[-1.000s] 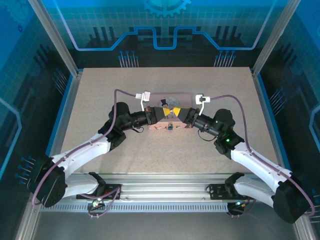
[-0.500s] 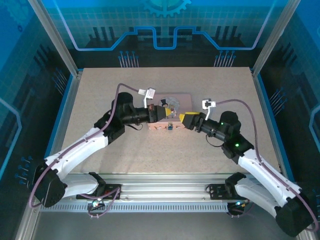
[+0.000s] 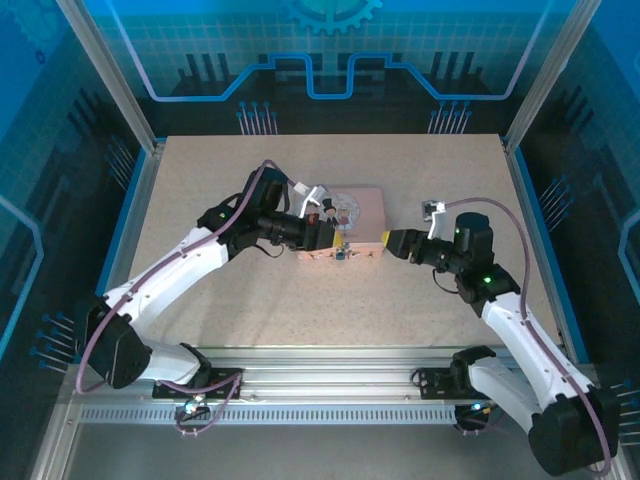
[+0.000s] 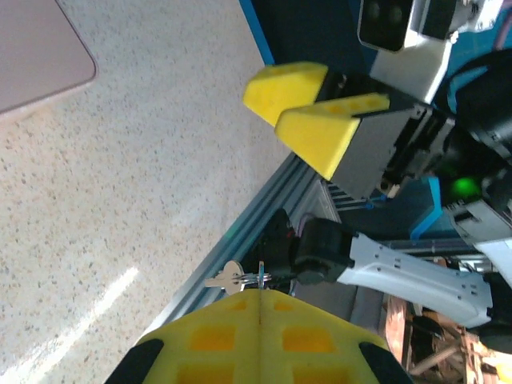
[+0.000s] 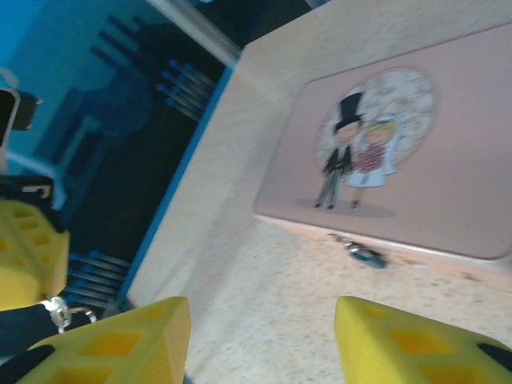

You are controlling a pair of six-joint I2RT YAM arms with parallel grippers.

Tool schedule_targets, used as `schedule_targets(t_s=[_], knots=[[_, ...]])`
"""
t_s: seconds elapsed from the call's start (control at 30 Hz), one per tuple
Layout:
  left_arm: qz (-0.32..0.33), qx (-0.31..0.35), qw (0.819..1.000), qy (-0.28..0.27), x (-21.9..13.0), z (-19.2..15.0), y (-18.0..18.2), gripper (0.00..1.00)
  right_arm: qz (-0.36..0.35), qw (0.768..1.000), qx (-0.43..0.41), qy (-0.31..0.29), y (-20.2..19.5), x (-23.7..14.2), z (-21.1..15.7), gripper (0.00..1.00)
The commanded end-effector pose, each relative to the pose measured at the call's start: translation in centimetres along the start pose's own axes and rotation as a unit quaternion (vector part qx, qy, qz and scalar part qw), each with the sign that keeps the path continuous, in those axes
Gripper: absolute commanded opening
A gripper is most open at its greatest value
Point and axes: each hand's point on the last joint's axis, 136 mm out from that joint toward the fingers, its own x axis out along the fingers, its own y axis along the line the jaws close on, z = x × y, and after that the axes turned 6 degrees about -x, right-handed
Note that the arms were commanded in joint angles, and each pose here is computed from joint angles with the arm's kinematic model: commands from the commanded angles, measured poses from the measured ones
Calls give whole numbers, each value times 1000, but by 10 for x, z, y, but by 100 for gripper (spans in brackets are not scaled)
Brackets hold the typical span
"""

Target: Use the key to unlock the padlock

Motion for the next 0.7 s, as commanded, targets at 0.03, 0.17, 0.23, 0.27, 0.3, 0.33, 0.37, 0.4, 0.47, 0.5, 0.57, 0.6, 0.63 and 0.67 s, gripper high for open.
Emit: schedule_targets(t_s=[0.03, 0.17, 0.23, 0.27, 0.3, 0.33, 0.37, 0.4, 0.47, 0.5, 0.57, 0.6, 0.63, 0.67], knots=[[-27, 16, 999, 30, -5, -7, -16, 0, 139, 990, 0, 5, 45, 1, 3, 52], [-38, 21, 999, 21, -5, -6, -18, 0, 182, 983, -16, -7, 67, 1, 5, 57], [-48, 22, 999, 14, -4, -5, -20, 0, 198, 980, -25, -5, 79, 2, 2, 58], [-51, 22, 998, 13, -4, -5, -21, 0, 204, 979, -27, -3, 84, 3, 1, 59], [-55, 24, 998, 10, -4, -5, -22, 0, 210, 977, -32, -2, 90, 5, -1, 59], [-58, 24, 998, 9, -4, -5, -23, 0, 215, 976, -36, -1, 95, 6, -2, 59], [-61, 24, 998, 9, -3, -5, -23, 0, 218, 975, -38, 2, 99, 8, -4, 59], [-64, 26, 998, 8, -3, -5, -25, 0, 222, 974, -39, 3, 102, 10, -5, 58], [-66, 29, 997, 10, -3, -7, -26, 0, 232, 972, -42, 4, 108, 11, -5, 54], [-65, 28, 997, 10, -3, -7, -25, 0, 233, 971, -42, 5, 110, 13, -5, 52], [-67, 30, 997, 9, -3, -9, -27, 0, 238, 970, -47, 6, 113, 13, -5, 46], [-67, 31, 997, 9, -4, -9, -27, 0, 239, 970, -48, 6, 114, 13, -5, 44], [-67, 32, 997, 7, -5, -9, -27, 0, 240, 969, -50, 8, 115, 13, -5, 41], [-67, 33, 997, 7, -5, -10, -28, 0, 241, 969, -51, 11, 116, 14, -6, 41]])
